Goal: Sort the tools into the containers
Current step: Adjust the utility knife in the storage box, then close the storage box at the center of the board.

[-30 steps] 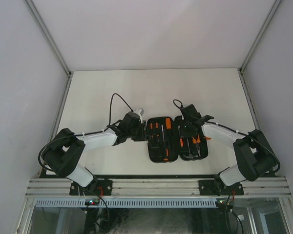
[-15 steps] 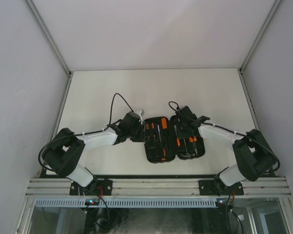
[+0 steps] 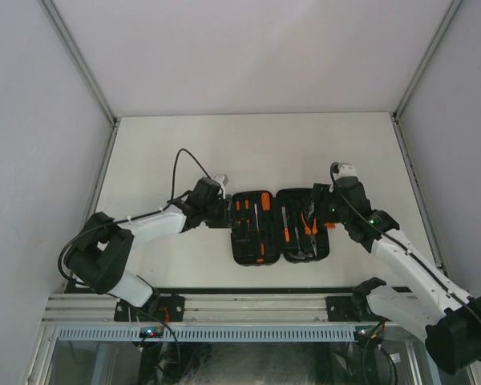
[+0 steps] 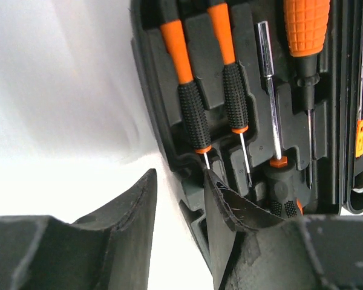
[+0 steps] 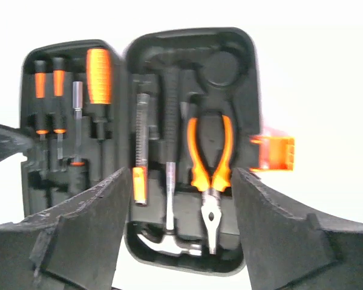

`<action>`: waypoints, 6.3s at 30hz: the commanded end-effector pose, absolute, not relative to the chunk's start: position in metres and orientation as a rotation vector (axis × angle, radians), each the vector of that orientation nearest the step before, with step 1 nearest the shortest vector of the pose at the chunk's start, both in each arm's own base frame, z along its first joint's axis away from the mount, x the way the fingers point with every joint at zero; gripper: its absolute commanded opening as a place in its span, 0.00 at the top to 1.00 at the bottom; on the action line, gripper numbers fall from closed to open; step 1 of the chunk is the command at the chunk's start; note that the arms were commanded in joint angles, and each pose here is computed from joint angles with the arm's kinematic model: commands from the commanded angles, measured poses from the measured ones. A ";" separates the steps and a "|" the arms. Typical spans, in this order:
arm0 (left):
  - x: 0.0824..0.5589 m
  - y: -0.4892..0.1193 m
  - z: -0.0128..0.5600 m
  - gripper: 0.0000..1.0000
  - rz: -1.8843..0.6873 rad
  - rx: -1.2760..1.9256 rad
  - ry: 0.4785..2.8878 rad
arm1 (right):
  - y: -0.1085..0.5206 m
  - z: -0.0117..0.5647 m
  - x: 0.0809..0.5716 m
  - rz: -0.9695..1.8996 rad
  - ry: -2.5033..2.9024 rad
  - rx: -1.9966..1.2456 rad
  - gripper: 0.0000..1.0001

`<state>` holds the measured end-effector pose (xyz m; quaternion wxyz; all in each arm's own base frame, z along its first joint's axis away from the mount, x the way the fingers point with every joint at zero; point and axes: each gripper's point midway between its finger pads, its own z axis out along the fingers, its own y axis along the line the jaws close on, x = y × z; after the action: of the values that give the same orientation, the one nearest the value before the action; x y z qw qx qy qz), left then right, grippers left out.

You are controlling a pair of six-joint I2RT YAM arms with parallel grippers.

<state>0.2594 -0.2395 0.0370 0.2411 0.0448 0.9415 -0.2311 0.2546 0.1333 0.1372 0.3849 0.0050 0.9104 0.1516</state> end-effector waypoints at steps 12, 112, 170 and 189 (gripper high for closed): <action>0.277 -0.234 0.069 0.57 -0.676 0.126 2.481 | 0.163 0.111 0.245 0.717 2.335 0.014 0.65; 0.266 -0.251 0.060 0.82 -0.647 0.209 2.522 | 0.231 -0.026 0.177 0.396 2.966 -0.324 1.00; 0.248 -0.257 0.061 0.38 -1.040 0.083 2.417 | 0.136 0.055 0.207 1.042 2.338 0.425 0.58; 0.248 -0.274 0.134 0.49 -1.168 0.147 2.254 | 0.154 0.075 0.206 1.279 2.138 0.451 0.59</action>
<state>0.2556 -0.2253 0.0643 0.2839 0.0056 0.9046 -0.3179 0.2109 0.1280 0.0425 0.3046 0.2010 0.8441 0.3927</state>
